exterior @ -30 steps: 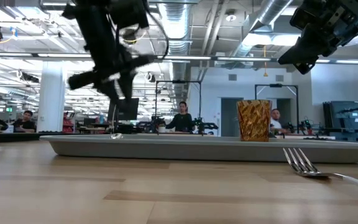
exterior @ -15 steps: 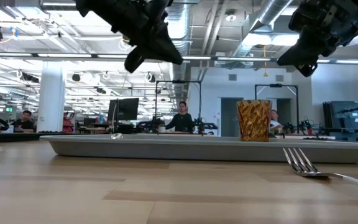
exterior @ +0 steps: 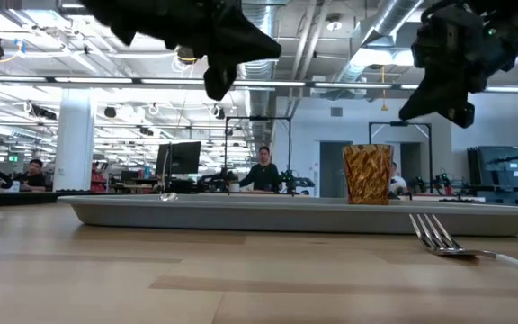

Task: Pick and place plate/cup/fork/spoon on tray
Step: Put the orange fork on the gray serving tray to the right of the orange spoon

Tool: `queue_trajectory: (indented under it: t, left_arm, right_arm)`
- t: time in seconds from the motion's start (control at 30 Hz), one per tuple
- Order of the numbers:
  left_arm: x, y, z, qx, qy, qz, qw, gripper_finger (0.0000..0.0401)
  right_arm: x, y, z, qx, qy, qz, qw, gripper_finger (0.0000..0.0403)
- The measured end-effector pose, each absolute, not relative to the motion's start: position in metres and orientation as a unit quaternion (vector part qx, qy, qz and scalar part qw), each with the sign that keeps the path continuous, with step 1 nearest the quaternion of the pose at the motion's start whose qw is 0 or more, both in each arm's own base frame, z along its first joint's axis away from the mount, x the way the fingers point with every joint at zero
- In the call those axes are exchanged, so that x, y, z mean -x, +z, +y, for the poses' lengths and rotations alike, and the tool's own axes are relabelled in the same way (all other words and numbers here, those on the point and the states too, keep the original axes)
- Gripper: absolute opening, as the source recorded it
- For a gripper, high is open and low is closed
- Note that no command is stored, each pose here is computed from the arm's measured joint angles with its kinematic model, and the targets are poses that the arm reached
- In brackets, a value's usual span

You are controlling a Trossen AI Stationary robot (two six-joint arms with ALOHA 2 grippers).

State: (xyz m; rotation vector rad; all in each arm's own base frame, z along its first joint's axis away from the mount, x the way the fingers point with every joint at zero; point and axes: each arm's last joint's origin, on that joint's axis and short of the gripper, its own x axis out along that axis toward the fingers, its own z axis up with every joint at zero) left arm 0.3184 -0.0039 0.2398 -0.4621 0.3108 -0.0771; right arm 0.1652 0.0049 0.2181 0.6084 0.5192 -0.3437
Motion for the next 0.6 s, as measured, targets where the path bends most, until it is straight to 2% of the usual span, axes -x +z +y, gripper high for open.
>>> queue_trajectory:
  t: [0.2,0.4,0.6]
  left_arm:
    - [-0.308,0.219,-0.002,0.247,-0.002,0.132,0.96,0.0]
    - [-0.305,0.216,-0.002,0.256,0.012,0.125,0.958,0.0]
    - [-0.284,0.216,-0.001,0.247,0.016,0.089,0.965,0.0]
  right_arm:
    - [-0.174,0.226,0.023,-0.326,-0.156,0.248,0.899,0.0006]
    - [-0.188,0.224,0.049,-0.363,-0.148,0.279,0.877,0.0006]
    - [-0.21,0.221,0.085,-0.411,-0.158,0.305,0.844,0.0007]
